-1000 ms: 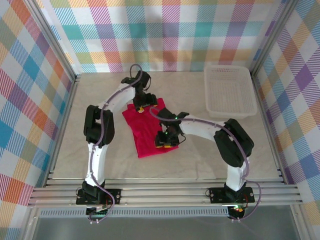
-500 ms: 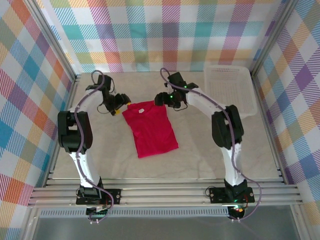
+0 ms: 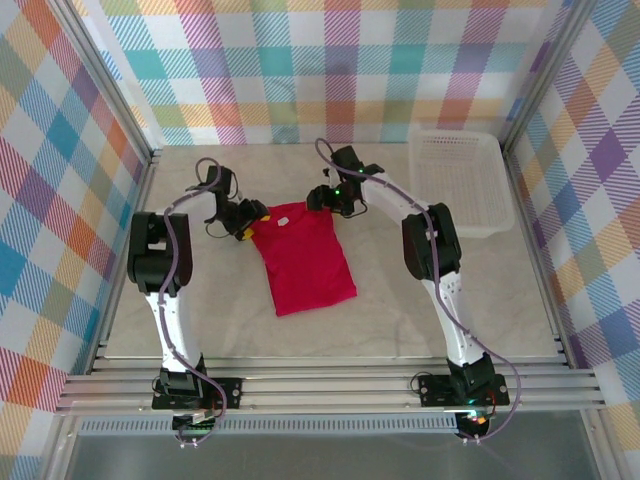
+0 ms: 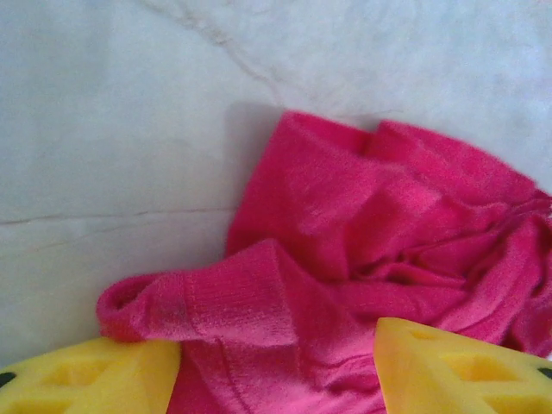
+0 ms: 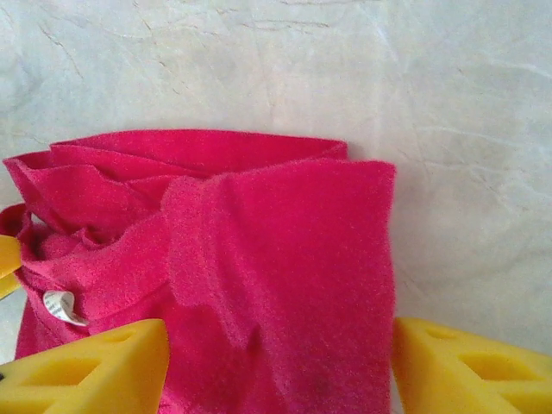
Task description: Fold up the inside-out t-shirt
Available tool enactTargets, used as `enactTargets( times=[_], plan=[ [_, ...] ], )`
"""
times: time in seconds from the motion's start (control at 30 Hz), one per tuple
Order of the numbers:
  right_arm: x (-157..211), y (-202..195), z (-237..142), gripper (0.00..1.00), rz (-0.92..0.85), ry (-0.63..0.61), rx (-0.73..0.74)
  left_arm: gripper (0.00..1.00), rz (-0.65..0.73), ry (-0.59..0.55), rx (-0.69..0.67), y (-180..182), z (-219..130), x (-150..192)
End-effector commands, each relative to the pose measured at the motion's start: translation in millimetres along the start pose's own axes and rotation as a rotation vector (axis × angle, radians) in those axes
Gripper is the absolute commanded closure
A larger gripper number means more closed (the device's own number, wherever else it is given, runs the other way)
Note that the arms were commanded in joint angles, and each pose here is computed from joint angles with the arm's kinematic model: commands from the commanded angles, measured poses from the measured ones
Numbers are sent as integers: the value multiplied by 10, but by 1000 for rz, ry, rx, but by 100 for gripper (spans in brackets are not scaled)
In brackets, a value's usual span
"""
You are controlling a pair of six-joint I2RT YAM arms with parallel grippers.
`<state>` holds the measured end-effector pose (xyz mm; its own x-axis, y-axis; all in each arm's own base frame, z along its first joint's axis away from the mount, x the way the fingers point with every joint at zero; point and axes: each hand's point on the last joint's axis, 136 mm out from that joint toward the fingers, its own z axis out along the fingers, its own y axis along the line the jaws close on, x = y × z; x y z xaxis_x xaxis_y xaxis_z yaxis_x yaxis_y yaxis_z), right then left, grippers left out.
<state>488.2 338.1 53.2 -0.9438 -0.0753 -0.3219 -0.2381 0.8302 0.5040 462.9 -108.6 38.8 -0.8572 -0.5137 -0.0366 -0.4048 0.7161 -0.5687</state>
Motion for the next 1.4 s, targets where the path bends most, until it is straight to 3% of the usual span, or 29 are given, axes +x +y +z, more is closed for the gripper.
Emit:
enactTargets(
  times=[0.0, 0.17, 0.3, 0.5, 0.67, 0.9, 1.1, 1.23, 1.37],
  plan=[
    [49, -23, 121, 35, -6, 38, -29, 41, -17, 20, 26, -54, 206, -14],
    [83, 50, 218, 43, 32, 59, -98, 45, -33, 41, 23, -48, 364, -26],
    [95, 92, 276, 58, 55, 63, -143, 53, -54, 47, 48, -76, 419, -26],
    [8, 188, 193, 87, 40, 46, -173, 99, -75, 50, 123, -257, 442, -52],
    [-212, 314, -141, 100, -4, -16, -185, 100, -44, 23, 140, -476, 190, -190],
    [-754, 648, -862, 100, -69, -172, -226, 100, 45, -94, 248, -1244, -588, -629],
    [-1207, 1074, -1672, 100, -148, -361, -305, 100, 126, -188, 354, -1832, -1278, -757],
    [-1145, 1342, -1976, 100, -197, -373, -387, 100, 189, -256, 393, -1947, -1634, -633],
    [-680, 1377, -1836, 100, -225, -284, -395, 100, 221, -308, 387, -1703, -1708, -274]
  ],
)
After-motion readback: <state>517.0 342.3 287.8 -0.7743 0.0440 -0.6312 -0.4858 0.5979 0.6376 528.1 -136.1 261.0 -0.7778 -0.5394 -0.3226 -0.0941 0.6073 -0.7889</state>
